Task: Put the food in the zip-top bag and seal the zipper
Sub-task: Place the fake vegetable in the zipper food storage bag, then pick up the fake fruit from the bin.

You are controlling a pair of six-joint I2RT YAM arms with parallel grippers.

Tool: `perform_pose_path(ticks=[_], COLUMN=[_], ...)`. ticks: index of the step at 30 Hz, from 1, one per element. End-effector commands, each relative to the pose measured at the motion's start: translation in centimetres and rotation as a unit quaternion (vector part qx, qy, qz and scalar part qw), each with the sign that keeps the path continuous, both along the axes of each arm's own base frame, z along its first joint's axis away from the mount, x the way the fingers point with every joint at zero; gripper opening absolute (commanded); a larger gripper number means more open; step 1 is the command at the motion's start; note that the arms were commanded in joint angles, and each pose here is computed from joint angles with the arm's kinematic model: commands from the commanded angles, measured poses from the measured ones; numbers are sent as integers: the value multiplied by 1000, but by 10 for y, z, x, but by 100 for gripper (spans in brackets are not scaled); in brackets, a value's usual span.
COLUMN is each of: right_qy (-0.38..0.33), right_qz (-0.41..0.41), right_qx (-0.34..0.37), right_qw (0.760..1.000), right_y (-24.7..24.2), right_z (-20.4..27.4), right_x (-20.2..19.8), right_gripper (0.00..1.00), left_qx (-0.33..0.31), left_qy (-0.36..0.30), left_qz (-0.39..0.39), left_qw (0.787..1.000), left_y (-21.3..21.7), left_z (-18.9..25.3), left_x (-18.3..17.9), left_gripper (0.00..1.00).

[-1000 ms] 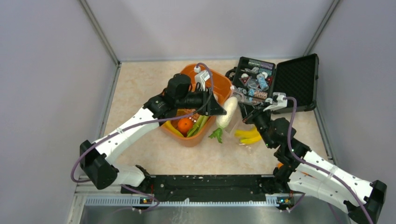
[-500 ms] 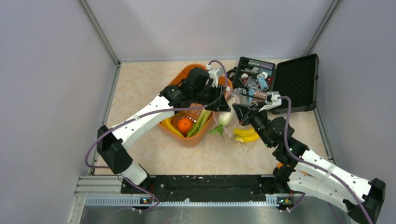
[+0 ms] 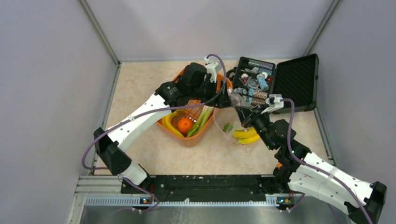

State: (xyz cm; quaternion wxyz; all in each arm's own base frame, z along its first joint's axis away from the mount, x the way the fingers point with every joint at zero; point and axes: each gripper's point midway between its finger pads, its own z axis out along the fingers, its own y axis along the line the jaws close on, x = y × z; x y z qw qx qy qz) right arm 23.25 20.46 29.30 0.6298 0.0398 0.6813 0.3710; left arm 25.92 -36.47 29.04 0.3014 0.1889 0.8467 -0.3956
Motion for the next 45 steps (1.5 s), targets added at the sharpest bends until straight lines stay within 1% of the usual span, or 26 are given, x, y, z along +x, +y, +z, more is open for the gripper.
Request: perform_pose_path(ticks=[1, 3, 5, 6, 7, 9, 11, 13, 15, 17, 18, 20, 22, 25, 30, 33, 37, 40, 41, 43, 45], right_qy=[-7, -3, -2, -5, -11, -25, -39, -42, -41, -40, -38, -37, -37, -37, -37, -37, -38, -37, -37, -37, -36], right_qz=[-20, -40, -61, -68, -69, -64, -56, -47, -42, -36, -34, -32, -31, -34, -42, -44, -45, -46, -46, -46, -46], right_qx=[20, 14, 2, -1, -3, -2, 2, 2, -1, -1, -2, -4, -6, -9, -15, -15, -15, -15, -14, -12, -9], right_qw=[1000, 999, 998, 998, 998, 998, 998, 998, 998, 999, 999, 999, 999, 999, 998, 998, 998, 998, 998, 998, 998], right_y=[-7, -12, -20, -23, -24, -26, -27, -27, -26, -24, -23, -22, -21, -22, -24, -25, -26, -26, -26, -27, -27], right_z=[14, 15, 17, 19, 22, 27, 30, 29, 26, 24, 21, 19, 19, 18, 16, 15, 16, 17, 17, 17, 18], right_x=[3, 7, 11, 11, 11, 8, 4, 1, -1, -2, -2, -2, -2, -1, 0, 1, 1, 0, 1, 0, 0], right_gripper=[0, 0, 0, 0, 0, 0, 0, 0, 0, 0, 0, 0, 0, 0, 0, 0, 0, 0, 0, 0, 0], left_qx=[-29, -25, -7, 15, 38, 84, 127, 173, 226, 266, 284, 318, 348, 385, 395, 405, 401, 400, 401, 399, 394], left_qy=[-75, -112, -156, -173, -189, -195, -162, -128, -90, -55, -38, -14, 3, 39, 42, 55, 71, 83, 83, 82, 77], left_qz=[-13, 9, 66, 106, 143, 178, 202, 210, 202, 182, 175, 175, 167, 179, 164, 149, 129, 119, 118, 117, 119], left_qw=[997, 993, 986, 979, 971, 961, 957, 954, 949, 945, 942, 932, 923, 905, 903, 901, 904, 905, 905, 906, 908], left_y=[14, 32, 60, 78, 98, 130, 158, 179, 195, 201, 203, 209, 214, 226, 221, 218, 212, 211, 212, 212, 211], left_z=[56, 68, 73, 68, 64, 42, 7, -31, -66, -94, -106, -123, -141, -164, -180, -191, -205, -209, -209, -206, -201], left_x=[-8, -9, 0, 9, 17, 30, 39, 46, 49, 53, 60, 68, 76, 86, 102, 104, 104, 99, 98, 97, 97], left_gripper=[76, 80, 90, 95, 98, 99, 99, 99, 99, 99, 97, 94, 95, 93, 93, 88, 67, 58, 53, 45, 32])
